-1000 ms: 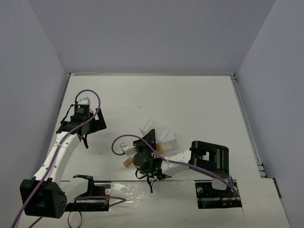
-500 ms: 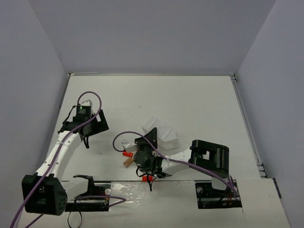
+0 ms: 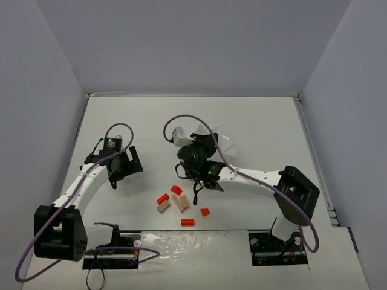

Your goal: Build the wood block tower

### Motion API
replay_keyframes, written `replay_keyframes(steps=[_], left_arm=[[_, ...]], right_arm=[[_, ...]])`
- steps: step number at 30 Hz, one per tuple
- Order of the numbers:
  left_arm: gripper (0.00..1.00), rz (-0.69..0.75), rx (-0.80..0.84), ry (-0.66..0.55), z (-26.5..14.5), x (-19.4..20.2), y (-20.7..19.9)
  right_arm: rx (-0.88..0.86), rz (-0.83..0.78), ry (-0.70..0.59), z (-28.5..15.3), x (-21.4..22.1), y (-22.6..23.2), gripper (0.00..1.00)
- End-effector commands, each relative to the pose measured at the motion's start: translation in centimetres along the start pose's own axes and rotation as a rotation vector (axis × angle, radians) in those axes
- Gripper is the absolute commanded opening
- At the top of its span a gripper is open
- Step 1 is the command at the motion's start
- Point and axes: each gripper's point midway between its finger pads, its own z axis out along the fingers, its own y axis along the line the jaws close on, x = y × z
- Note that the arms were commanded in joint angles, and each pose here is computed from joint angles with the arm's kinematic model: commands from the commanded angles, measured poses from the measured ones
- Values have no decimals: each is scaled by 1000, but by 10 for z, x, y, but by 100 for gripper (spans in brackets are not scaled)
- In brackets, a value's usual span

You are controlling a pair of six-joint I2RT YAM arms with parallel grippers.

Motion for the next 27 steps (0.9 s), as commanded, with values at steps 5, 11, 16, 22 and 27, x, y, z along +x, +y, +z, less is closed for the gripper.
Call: replay_keyframes(steps=[5,11,16,22,27], left_arm=[[84,92,49,-139,-40,-44,-20],[84,185,58,-189,-73,-61,-26],[84,248,61,-246,-100,-69,-27],[84,295,49,-255,-111,-73,-25],[84,291,31,-253,-110,-76,-23]], right_arm=[[-98,583,155,92,45,-57,0],[-89,930,304,175,129,-98,0],[-90,1086,435,237,216,-118,0],[-147,1154,522,292,275,-114,0],[-248,1145,522,323,295,-94,0]])
